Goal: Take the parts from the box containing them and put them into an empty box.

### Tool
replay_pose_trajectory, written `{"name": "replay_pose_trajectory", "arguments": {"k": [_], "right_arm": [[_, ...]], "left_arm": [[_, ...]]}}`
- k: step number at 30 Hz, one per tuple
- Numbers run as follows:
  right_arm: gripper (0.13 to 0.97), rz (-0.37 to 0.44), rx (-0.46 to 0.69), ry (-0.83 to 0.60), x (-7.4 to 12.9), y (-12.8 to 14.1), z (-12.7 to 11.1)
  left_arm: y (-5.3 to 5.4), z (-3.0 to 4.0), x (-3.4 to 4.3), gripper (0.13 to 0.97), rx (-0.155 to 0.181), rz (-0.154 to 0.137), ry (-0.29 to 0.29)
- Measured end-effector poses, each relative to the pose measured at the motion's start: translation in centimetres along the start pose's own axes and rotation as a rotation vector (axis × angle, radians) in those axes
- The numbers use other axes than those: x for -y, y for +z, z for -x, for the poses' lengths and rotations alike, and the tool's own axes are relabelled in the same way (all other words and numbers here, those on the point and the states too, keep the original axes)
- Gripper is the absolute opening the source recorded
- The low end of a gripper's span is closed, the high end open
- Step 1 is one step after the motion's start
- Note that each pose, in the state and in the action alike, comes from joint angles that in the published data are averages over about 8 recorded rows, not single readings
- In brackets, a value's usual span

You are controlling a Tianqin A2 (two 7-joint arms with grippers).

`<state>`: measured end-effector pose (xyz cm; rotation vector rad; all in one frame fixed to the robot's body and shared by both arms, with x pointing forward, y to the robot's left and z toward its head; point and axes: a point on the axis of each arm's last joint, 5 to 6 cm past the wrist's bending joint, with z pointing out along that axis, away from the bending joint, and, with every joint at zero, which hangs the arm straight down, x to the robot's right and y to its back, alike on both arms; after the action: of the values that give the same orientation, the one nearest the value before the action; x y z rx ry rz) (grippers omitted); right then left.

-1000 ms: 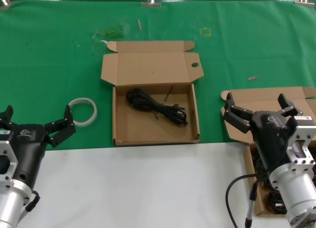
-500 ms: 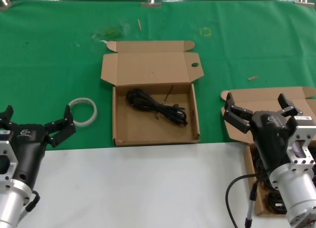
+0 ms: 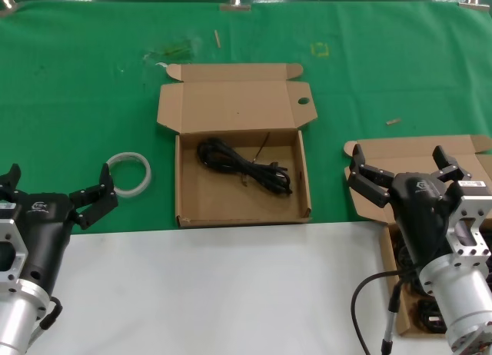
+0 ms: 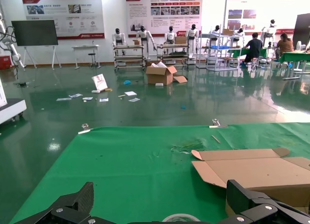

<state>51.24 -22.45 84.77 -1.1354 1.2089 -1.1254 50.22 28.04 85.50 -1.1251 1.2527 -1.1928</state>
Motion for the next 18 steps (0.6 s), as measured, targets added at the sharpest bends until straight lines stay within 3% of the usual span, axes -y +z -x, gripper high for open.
{"name": "replay_pose_trajectory", "arguments": {"k": [18], "right_arm": [[0.966, 0.000, 0.000, 0.000, 0.00, 0.00, 0.00]], "left_arm": [[0.00, 0.00, 0.00, 0.965, 0.000, 0.000, 0.000]]}}
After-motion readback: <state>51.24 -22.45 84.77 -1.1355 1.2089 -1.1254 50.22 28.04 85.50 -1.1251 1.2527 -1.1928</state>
